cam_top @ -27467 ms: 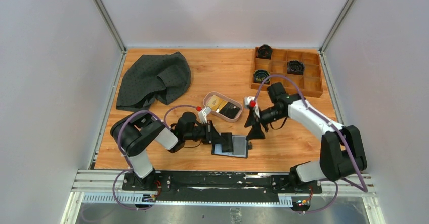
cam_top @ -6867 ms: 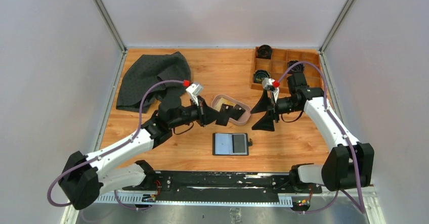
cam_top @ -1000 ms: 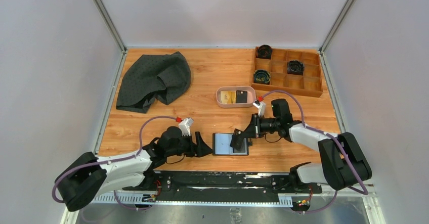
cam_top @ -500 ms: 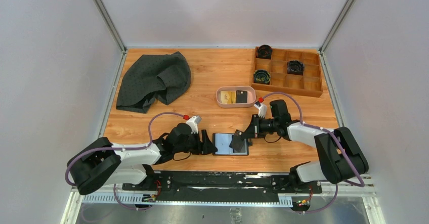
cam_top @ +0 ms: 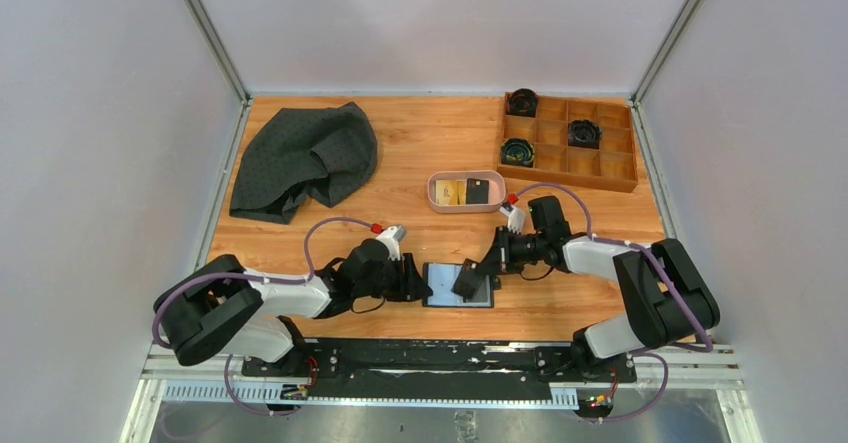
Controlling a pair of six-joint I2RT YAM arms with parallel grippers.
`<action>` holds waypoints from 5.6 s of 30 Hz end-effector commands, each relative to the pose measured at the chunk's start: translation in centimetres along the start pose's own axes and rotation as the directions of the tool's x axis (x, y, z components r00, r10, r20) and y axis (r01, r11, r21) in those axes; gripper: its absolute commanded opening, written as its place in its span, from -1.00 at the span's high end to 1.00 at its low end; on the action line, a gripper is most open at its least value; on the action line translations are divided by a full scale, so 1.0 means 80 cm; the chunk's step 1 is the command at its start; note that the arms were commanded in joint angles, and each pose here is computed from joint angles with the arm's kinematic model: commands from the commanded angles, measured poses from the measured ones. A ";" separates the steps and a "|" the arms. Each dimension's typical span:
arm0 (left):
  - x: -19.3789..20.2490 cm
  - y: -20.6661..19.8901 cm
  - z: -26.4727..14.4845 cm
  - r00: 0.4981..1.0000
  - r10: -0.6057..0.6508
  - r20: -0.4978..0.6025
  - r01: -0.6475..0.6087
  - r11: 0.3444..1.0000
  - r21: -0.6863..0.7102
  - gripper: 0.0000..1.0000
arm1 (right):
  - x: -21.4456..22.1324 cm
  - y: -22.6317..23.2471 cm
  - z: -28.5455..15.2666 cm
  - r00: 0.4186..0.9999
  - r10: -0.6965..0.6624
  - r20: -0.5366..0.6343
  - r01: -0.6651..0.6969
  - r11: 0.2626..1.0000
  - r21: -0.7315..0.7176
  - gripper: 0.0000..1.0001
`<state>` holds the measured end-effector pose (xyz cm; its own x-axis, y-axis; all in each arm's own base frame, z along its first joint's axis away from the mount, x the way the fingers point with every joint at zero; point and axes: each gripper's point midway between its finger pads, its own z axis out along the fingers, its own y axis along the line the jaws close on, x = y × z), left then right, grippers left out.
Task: Put the credit cards into the card holder
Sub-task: Insert the credit card into the card holder.
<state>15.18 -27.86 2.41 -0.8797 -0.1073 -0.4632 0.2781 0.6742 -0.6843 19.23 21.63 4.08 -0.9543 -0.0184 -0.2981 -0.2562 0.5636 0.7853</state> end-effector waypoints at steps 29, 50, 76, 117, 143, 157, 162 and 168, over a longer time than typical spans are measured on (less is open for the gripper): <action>0.027 0.045 0.008 0.994 0.063 -0.086 -0.074 0.988 -0.137 0.29 | 0.035 -0.004 0.018 0.971 0.144 -0.193 -0.143 0.990 0.020 1.00; 0.027 0.048 0.015 0.994 0.064 -0.092 -0.078 0.985 -0.154 0.29 | 0.035 0.016 0.041 0.940 0.031 -0.339 -0.065 0.994 -0.090 1.00; -0.019 -0.010 -0.019 0.988 0.128 0.092 -0.127 0.992 -0.012 0.22 | 0.015 0.027 0.024 0.937 -0.137 -0.322 0.110 0.989 -0.099 -0.05; -0.063 -0.005 -0.094 0.915 0.231 0.330 -0.217 0.973 -0.079 -0.09 | 0.013 0.103 -0.080 0.390 -0.919 0.057 0.872 0.348 -0.345 -0.21; -0.059 -0.003 -0.103 0.907 0.191 0.376 -0.191 0.981 -0.036 -1.00 | 0.027 0.057 -0.038 -0.392 -0.907 0.155 0.683 -0.400 -0.611 0.48; -0.054 0.002 -0.064 0.940 0.241 0.240 -0.219 0.969 -0.117 -0.60 | 0.060 0.006 -0.007 -0.556 -0.830 0.047 0.548 -0.408 -0.730 0.98; -0.051 0.002 -0.048 0.944 0.266 0.195 -0.245 0.961 -0.125 -0.42 | 0.060 -0.001 -0.003 -0.608 -0.793 0.027 0.507 -0.415 -0.755 0.99; -0.048 0.007 -0.027 0.950 0.285 0.124 -0.265 0.951 -0.161 -0.20 | 0.056 -0.006 0.007 -0.650 -0.760 0.007 0.468 -0.408 -0.784 0.99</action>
<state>17.08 -24.06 4.26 -0.7260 -0.0206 -0.6874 0.4002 0.8002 -0.4467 14.81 22.17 3.10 0.7882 -0.3985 -0.4690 -0.4907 -0.8669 -0.0879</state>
